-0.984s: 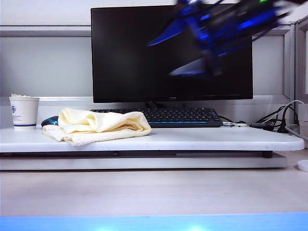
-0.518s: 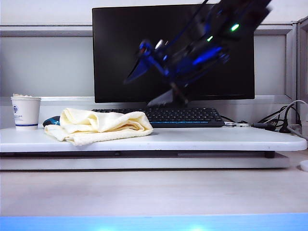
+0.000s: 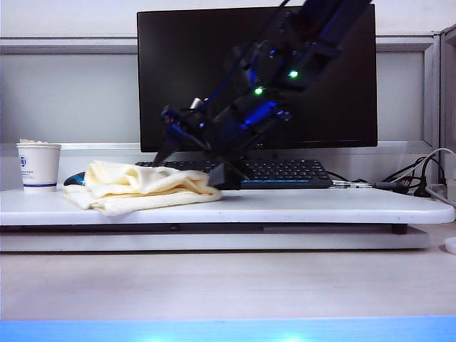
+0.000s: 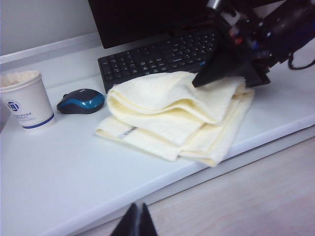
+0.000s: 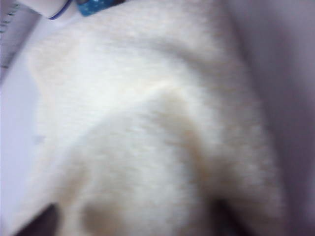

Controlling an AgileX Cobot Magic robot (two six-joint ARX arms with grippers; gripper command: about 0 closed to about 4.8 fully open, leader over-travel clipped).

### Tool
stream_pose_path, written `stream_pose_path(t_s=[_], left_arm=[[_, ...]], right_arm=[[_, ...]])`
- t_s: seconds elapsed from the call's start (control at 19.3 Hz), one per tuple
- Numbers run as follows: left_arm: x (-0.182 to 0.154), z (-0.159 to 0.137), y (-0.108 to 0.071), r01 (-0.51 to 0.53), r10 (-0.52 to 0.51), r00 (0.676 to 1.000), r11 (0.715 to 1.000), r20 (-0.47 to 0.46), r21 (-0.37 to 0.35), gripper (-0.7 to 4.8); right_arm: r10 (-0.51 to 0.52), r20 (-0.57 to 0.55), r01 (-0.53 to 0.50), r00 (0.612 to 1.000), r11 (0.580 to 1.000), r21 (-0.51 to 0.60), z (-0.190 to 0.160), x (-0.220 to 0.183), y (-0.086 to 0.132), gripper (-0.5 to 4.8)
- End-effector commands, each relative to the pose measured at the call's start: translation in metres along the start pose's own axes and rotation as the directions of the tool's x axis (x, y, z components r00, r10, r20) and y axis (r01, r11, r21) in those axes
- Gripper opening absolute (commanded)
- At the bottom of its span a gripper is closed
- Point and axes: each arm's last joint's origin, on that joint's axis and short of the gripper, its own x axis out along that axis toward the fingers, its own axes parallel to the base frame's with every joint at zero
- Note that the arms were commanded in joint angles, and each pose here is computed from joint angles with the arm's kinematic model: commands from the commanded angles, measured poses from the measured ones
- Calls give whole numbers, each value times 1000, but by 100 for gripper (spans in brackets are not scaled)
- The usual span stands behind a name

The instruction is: Wipe the tabletop with a clean cloth to remove dust and stains.

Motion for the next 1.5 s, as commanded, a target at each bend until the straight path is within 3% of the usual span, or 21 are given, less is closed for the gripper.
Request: stream_pose_path(t_s=[0.05, 0.1, 0.16, 0.21, 0.47, 0.57, 0.73, 0.93, 1.19, 1.5], left_arm=[[0, 1, 0, 5, -5, 1000, 1000, 7, -15, -6], [0, 1, 0, 5, -5, 1000, 1000, 7, -16, -6], [0, 1, 0, 5, -4, 1000, 1000, 8, -16, -6], [0, 1, 0, 5, -4, 1000, 1000, 7, -16, -6], [0, 1, 0, 1, -1, 1000, 1000, 7, -24, -6], [0, 1, 0, 2, -1, 1000, 1000, 7, -24, -6], [0, 1, 0, 2, -1, 1000, 999, 8, -40, -6], [0, 1, 0, 1, 0, 1000, 999, 14, -42, -6], [0, 1, 0, 1, -1, 1000, 998, 14, -59, -6], [0, 1, 0, 3, -2, 1000, 998, 14, -63, -6]], right_arm=[[-102, -86, 104, 991, 994, 26, -19, 13, -11, 339], [-139, -109, 144, 984, 989, 33, -23, 14, -13, 182], [-157, -116, 162, 981, 986, 34, -24, 14, -14, 59], [-160, -114, 165, 981, 986, 34, -24, 14, -14, -2], [-237, -127, 243, 963, 969, 34, -22, 12, -15, -3], [-290, -177, 301, 940, 953, 37, -28, 10, -18, -3], [-406, -292, 420, 866, 907, -16, -44, 5, -26, -3], [-422, -367, 469, 829, 882, 43, -64, 1, -40, -3], [-426, -399, 493, 812, 866, 78, -80, -15, -48, -3], [-468, -332, 547, 819, 812, 206, -97, -68, -79, -3]])
